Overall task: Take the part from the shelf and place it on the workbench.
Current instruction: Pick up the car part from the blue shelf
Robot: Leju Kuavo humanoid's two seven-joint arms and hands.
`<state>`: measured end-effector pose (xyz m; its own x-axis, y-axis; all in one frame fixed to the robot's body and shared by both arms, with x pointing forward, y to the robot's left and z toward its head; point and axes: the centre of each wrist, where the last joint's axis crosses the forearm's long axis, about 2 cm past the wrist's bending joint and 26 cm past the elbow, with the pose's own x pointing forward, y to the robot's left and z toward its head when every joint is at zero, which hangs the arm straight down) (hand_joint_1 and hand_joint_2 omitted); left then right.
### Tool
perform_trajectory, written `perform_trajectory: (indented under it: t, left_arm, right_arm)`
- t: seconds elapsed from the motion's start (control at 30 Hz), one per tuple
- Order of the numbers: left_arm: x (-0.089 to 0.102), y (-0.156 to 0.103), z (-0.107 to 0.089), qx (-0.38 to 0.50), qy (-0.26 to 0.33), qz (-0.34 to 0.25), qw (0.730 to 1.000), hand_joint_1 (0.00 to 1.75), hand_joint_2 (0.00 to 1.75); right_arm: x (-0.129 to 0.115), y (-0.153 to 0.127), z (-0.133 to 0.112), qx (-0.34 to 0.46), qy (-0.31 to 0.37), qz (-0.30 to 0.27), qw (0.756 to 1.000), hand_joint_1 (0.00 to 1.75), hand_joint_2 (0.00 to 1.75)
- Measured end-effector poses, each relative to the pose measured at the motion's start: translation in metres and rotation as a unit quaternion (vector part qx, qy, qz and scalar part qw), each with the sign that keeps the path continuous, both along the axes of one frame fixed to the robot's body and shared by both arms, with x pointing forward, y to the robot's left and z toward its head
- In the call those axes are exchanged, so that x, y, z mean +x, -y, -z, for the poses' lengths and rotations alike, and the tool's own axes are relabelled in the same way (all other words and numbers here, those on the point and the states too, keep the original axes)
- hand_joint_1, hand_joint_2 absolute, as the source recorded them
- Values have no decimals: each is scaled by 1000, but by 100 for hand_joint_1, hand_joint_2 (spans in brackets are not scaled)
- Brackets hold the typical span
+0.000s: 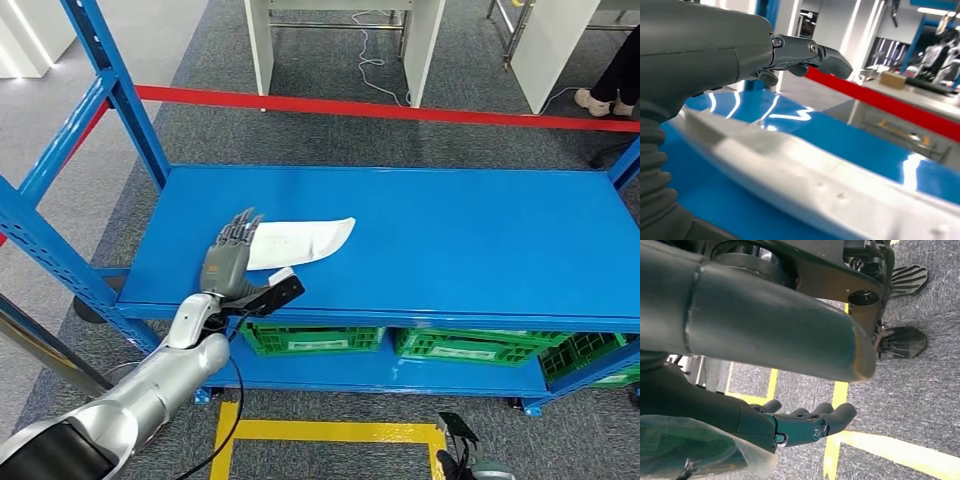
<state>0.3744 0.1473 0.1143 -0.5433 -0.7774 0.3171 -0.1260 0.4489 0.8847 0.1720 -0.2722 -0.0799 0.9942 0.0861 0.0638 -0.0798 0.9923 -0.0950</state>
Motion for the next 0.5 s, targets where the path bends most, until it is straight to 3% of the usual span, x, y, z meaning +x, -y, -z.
perform_trajectory:
  t: [0.47, 0.5]
  left_arm:
    - [-1, -12, 13, 30, -16, -27, 999, 0, 175]
    - [-1, -13, 13, 30, -15, -28, 999, 17, 175]
  right_arm:
    - [0, 0, 0, -3, 0, -7, 1000, 0, 0]
    - [0, -1, 0, -3, 0, -7, 1000, 0, 0]
